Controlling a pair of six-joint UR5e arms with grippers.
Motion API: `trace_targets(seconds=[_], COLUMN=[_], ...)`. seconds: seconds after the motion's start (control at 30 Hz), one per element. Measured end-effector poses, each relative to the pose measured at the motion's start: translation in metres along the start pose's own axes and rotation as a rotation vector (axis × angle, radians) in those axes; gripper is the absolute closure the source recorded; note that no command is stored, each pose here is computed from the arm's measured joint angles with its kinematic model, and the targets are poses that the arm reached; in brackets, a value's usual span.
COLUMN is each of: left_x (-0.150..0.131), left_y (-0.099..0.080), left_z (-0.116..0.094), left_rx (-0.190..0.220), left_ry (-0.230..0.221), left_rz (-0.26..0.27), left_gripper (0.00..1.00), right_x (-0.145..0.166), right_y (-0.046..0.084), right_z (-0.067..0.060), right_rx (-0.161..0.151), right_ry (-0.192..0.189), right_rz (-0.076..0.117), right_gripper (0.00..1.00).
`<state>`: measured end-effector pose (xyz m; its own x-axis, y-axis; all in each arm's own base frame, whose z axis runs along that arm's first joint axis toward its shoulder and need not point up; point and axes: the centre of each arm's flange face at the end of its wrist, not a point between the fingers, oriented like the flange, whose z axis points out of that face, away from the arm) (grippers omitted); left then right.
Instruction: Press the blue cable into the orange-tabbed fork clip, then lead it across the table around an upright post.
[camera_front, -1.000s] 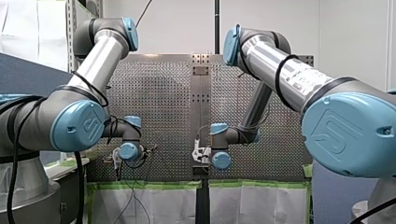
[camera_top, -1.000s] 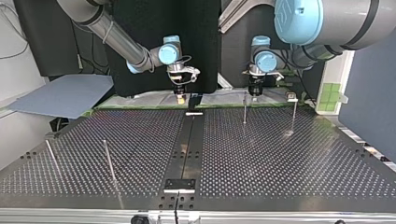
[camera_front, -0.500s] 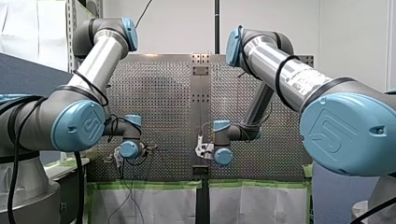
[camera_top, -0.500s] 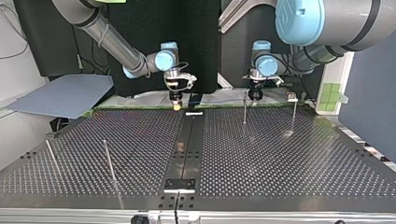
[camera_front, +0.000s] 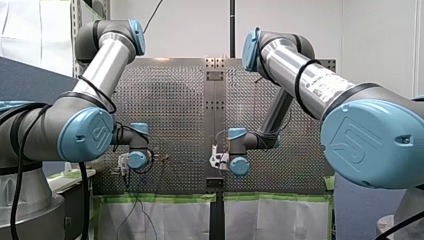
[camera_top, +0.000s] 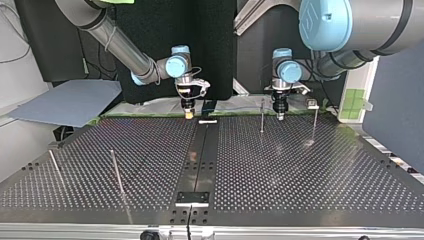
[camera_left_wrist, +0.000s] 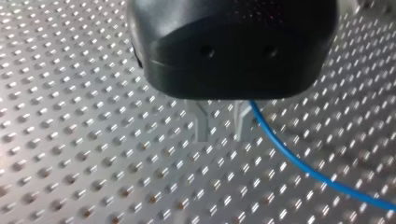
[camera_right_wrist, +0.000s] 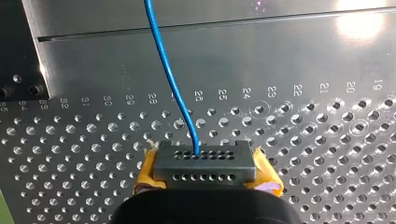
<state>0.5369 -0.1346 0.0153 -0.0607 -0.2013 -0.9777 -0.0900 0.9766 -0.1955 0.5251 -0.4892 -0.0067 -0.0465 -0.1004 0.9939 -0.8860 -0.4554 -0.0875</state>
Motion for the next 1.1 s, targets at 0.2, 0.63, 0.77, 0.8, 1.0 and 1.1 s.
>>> trace_targets(seconds=[0.2,0.63,0.77,0.8,1.0,1.1], left_x=[-0.002,0.010,0.013,0.015,0.024,0.029], left_y=[0.008,0.008,0.010,0.011,0.010,0.007], left_z=[0.002,-0.011,-0.016,-0.018,-0.034,-0.043], left_rx=[-0.037,-0.014,-0.030,-0.031,-0.012,0.011], left_ry=[-0.011,0.128,0.166,0.177,0.261,0.303], left_rz=[0.021,0.088,0.107,0.110,0.118,0.119], left_gripper=[0.19,0.00,0.00,0.00,0.00,0.00], right_x=[-0.001,-0.002,-0.002,-0.002,-0.003,-0.003], right_y=[0.000,-0.004,-0.004,-0.004,-0.004,-0.004], right_z=[-0.001,-0.003,-0.003,-0.004,-0.004,-0.004], right_rx=[0.000,0.004,0.005,0.005,0.005,0.004], right_ry=[-0.008,-0.015,-0.017,-0.018,-0.021,-0.021], right_rz=[-0.001,-0.003,-0.004,-0.004,-0.006,-0.006], right_gripper=[1.00,1.00,1.00,1.00,1.00,1.00])
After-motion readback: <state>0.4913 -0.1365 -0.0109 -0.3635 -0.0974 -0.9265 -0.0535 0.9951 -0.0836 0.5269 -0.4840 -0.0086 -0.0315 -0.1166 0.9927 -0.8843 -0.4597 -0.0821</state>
